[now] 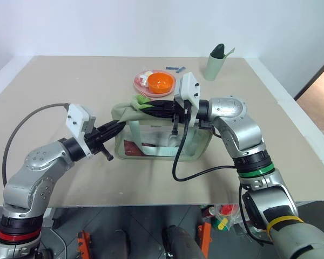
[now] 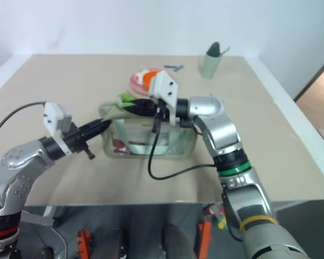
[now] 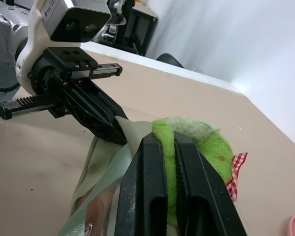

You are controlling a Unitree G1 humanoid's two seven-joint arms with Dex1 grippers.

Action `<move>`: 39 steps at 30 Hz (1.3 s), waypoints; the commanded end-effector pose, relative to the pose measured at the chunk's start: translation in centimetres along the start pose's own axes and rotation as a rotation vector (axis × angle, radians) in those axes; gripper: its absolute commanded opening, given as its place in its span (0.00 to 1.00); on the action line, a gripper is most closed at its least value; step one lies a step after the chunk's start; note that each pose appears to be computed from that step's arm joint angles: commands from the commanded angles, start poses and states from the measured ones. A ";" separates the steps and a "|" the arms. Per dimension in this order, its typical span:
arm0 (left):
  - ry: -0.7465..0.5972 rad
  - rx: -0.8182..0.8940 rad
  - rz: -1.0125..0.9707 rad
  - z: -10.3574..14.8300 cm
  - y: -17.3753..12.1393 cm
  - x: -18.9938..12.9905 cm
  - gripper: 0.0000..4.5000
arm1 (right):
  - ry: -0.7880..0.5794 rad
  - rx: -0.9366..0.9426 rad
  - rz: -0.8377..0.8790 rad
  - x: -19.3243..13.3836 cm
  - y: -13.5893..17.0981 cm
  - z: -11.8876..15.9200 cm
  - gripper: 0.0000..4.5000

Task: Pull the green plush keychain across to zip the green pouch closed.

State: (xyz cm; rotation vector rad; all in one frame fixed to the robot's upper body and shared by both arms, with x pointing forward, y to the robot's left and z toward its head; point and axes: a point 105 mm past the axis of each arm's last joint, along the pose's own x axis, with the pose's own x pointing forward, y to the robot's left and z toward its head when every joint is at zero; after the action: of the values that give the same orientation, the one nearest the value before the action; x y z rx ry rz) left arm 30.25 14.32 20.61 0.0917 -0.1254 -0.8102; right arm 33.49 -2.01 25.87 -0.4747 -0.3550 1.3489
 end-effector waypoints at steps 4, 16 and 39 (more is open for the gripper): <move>-0.016 0.069 0.055 0.6 0.9 1.4 0.00 | -0.100 -0.138 -0.105 -1.0 -1.6 3.2 0.02; -0.094 0.131 0.228 1.5 2.9 3.0 0.00 | 0.061 -0.385 -0.574 -10.3 -9.2 4.8 0.02; -0.054 0.119 0.258 0.2 3.0 3.8 0.00 | 0.689 -0.069 -0.682 -12.8 0.1 -15.7 0.02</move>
State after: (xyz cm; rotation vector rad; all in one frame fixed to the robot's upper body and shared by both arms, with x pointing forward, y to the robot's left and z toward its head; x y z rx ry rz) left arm 34.68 13.08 20.97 0.1517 -0.2142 -0.5804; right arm 38.77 -16.11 13.56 -0.7130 0.0037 0.4711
